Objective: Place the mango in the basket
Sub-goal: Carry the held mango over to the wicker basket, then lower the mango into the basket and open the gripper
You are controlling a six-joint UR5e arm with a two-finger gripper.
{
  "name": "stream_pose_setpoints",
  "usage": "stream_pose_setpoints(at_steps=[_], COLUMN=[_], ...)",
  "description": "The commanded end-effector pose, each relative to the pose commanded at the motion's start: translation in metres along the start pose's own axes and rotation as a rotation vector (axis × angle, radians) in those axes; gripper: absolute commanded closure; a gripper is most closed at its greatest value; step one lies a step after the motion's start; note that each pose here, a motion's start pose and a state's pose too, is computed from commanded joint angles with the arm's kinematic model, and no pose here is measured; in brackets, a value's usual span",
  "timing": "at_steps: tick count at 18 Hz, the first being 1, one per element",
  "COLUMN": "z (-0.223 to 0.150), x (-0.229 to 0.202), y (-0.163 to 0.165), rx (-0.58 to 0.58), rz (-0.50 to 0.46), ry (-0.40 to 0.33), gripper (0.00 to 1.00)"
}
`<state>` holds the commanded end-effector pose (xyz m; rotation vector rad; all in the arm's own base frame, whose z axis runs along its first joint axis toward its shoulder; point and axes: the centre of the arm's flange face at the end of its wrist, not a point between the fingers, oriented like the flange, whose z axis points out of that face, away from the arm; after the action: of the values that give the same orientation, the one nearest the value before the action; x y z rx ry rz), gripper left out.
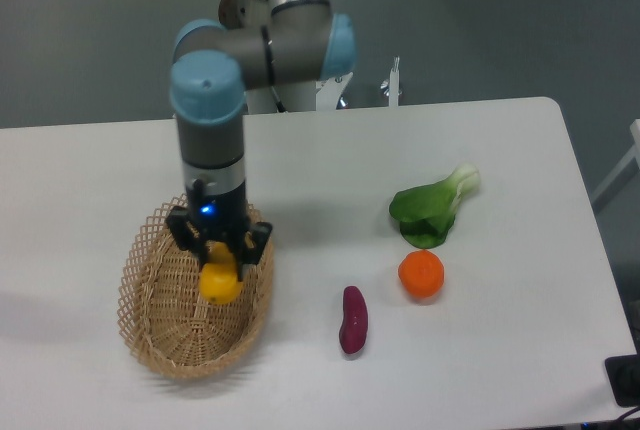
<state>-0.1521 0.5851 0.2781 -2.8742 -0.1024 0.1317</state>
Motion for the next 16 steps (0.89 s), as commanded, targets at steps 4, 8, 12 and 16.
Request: stream_pose_setpoints(at_steps=[4,8,12,16], z=[0.017,0.03,0.038,0.043], x=[0.012,0.024,0.029,0.029], y=[0.001,0.0,0.001,0.002], rx=[-0.035,-0.052,-0.067,-0.075], rz=[0.054,0.066,0.073,0.074], ry=[-0.006,0.01,0.014,0.016], gripper=[0.55,0.54,0.51,0.48])
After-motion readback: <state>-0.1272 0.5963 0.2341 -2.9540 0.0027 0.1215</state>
